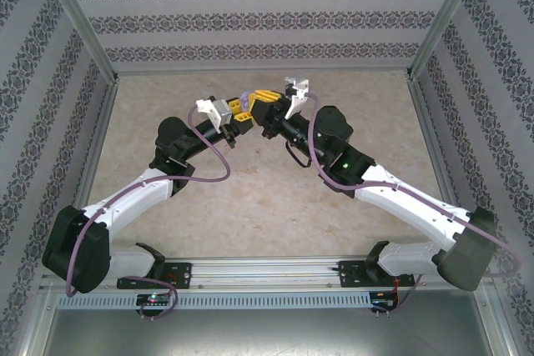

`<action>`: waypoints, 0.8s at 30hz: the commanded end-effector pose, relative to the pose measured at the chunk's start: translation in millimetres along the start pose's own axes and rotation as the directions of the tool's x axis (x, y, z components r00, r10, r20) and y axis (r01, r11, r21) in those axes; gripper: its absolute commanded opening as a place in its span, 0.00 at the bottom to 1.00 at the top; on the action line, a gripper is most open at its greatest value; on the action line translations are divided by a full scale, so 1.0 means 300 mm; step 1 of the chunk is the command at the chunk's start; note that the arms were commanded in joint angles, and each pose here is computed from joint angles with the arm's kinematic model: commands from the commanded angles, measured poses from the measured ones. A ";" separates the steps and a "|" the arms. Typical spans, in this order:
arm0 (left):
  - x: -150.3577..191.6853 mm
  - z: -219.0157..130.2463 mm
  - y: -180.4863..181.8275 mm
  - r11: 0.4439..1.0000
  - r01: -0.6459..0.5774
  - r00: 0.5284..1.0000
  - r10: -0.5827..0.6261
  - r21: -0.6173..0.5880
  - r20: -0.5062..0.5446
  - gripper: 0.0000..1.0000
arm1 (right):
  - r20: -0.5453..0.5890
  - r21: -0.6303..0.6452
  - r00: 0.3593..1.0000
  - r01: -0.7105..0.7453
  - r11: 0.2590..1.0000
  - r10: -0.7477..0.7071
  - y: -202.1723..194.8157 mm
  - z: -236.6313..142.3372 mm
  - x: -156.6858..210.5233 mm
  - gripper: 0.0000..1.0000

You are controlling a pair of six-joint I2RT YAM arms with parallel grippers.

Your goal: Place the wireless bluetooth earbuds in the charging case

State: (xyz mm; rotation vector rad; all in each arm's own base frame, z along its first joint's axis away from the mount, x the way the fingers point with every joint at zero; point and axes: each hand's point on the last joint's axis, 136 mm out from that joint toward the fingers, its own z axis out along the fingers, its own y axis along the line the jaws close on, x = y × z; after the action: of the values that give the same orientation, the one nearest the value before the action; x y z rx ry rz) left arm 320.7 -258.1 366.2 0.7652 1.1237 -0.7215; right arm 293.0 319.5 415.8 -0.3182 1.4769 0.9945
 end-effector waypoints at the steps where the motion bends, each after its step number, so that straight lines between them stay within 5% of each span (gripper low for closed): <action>1: -0.104 0.011 -0.010 0.999 -0.032 0.995 0.032 0.003 0.090 0.00 | 0.041 -0.003 0.999 -0.025 1.000 0.025 -0.011 0.001 -0.026 0.18; 24: -0.112 0.015 -0.010 0.999 -0.035 0.995 0.034 0.008 0.096 0.00 | -0.012 0.006 0.996 -0.084 0.996 0.084 -0.059 0.030 0.034 0.17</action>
State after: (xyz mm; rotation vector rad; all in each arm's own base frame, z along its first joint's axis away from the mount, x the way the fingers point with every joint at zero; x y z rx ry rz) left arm 320.6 -258.1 367.1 0.7650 1.1197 -0.7210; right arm 311.7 312.4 400.6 -0.2424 1.5219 1.0139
